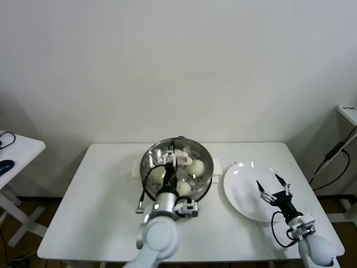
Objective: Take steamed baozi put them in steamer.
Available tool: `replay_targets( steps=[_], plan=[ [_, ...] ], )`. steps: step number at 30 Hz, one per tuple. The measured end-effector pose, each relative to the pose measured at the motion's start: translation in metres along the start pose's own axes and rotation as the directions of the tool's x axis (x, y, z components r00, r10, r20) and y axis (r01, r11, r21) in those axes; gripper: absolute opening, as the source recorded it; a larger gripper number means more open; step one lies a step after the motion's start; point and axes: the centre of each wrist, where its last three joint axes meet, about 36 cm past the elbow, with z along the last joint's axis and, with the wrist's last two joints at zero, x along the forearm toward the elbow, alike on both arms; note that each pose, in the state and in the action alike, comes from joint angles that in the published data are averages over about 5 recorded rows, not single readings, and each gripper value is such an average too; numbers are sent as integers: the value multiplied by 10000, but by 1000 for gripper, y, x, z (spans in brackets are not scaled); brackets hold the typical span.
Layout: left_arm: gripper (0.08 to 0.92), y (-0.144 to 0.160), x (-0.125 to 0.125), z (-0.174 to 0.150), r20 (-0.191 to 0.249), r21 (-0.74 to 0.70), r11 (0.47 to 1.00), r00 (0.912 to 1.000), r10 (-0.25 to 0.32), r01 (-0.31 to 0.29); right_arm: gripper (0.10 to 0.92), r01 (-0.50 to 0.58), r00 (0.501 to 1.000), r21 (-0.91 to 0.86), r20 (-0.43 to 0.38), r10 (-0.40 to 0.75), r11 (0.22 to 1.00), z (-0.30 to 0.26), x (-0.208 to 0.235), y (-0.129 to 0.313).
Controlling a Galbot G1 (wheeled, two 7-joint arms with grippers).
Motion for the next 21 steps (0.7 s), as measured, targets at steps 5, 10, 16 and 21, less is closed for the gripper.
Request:
replay_targets(
  steps=[5,10,16,21],
  plan=[
    [823,8,9,9,66,236,9997,10000,-11,10,823,0,10000,36,-21,0,10000,-1,0,-2],
    [823,15,21,20,134,533,9986,9999,63,-70,823,34,10000,76,-75,-34,10000,-1,0,-3],
    [823,21,39,41,215,1181,9929,9997,81,-106,823,14,10000,70,-31,-14,10000,-4,-3,2],
    [823,19,53,65,307,2156,9764,9994,-160,90,823,-128,9999,-44,73,129,9999,-9,-4,11]
  ],
)
